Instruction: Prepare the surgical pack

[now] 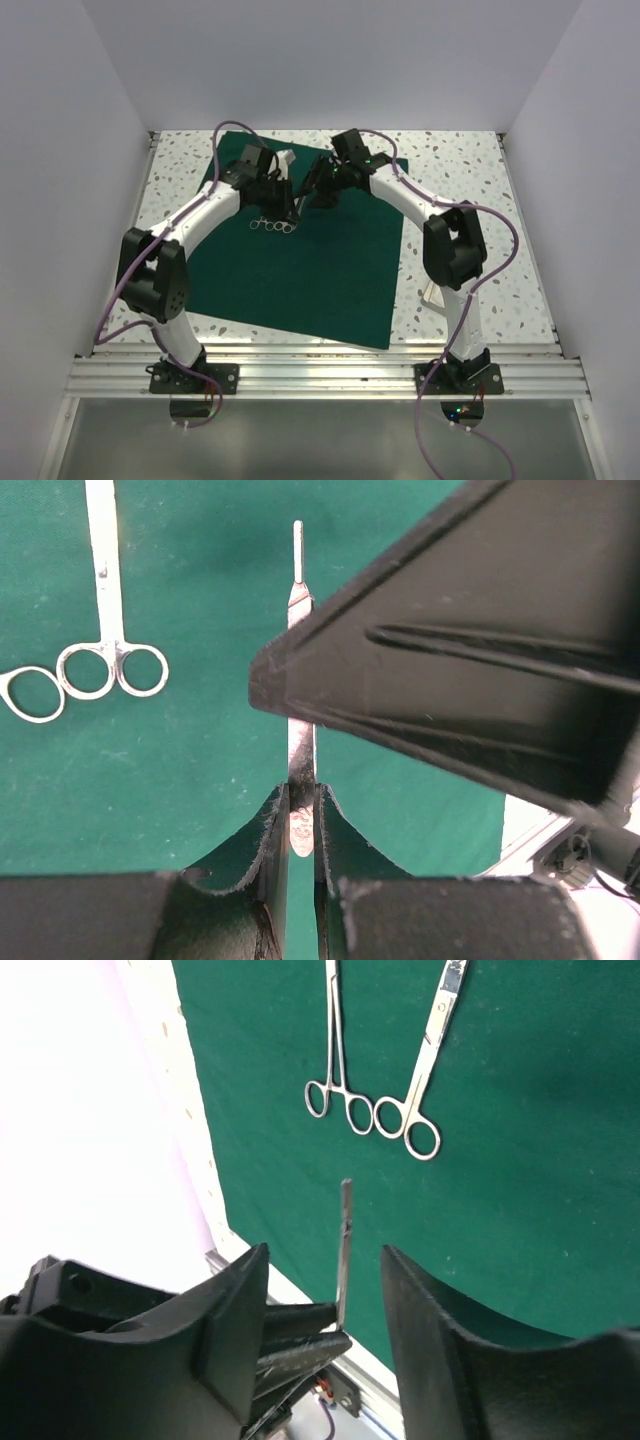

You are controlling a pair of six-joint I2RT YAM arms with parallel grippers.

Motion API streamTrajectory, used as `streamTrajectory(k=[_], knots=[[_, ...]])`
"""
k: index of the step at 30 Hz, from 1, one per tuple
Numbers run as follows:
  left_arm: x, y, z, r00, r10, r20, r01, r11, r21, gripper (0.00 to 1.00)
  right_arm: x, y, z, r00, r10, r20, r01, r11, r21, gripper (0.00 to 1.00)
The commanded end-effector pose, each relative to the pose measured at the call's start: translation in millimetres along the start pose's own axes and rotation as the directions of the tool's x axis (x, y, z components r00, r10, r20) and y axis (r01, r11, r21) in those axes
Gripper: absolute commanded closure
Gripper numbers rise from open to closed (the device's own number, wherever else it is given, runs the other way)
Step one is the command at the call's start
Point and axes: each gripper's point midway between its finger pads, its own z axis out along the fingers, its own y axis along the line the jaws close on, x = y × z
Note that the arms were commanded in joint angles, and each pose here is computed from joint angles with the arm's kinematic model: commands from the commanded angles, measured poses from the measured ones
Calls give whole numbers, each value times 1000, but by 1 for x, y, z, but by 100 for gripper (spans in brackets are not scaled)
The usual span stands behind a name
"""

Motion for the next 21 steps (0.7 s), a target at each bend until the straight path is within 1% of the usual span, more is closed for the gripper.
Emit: streamTrajectory(k=[1,4,6,7,8,9,11,12,13,14,15,16,17,18,19,20,21], knots=[[-17,-23,-20,996,20,84,-25,997,68,100,3,11,-2,1000,0,4,0,999,-35,50],[-20,-28,-23,995,25,92,-34,995,90,100,8,13,0,1000,-8,-3,8,999,-36,62],[-21,-33,-23,995,30,94,-40,994,105,100,12,13,1,1000,-6,-14,5,999,-32,73],[-23,-37,-23,994,37,100,-49,992,120,100,13,11,1,1000,-3,-20,3,1000,-27,77],[-24,-39,-23,994,42,104,-55,990,128,100,16,8,1,1000,2,-31,-2,1000,-13,93],[-25,-42,-24,993,49,107,-64,988,139,100,19,6,0,999,-2,-42,1,1000,-10,100],[-28,-43,-24,990,67,121,-84,986,141,100,20,0,-6,999,-5,-34,5,1000,10,100],[-31,-42,-24,989,76,128,-93,987,133,94,18,-6,-9,1000,0,-28,1,1000,24,100],[-32,-38,-24,988,82,132,-98,988,121,72,17,-13,-17,1000,-7,-16,8,999,49,100],[-34,-34,-25,985,99,139,-114,988,103,64,20,-25,-24,1000,7,-30,-5,996,92,100],[-38,-26,-25,984,103,149,-114,991,71,60,20,-42,-32,999,24,-30,-20,992,123,100],[-43,-14,-26,983,96,158,-104,993,46,52,18,-52,-41,1000,-1,-26,4,990,140,100],[-44,-5,-24,982,100,157,-105,994,27,50,10,-63,-68,1000,6,11,-8,983,186,100],[-47,6,-23,983,94,159,-95,996,0,49,10,-75,-80,1000,6,17,-9,975,220,100],[-51,21,-23,984,77,160,-73,997,-31,48,15,-96,-91,1000,-10,-2,11,963,270,100],[-48,32,-16,987,74,140,-66,996,-57,48,14,-117,-125,1000,11,26,-20,932,362,100],[-51,42,-14,988,69,139,-56,994,-96,48,16,-129,-142,1000,6,31,-18,915,403,100]])
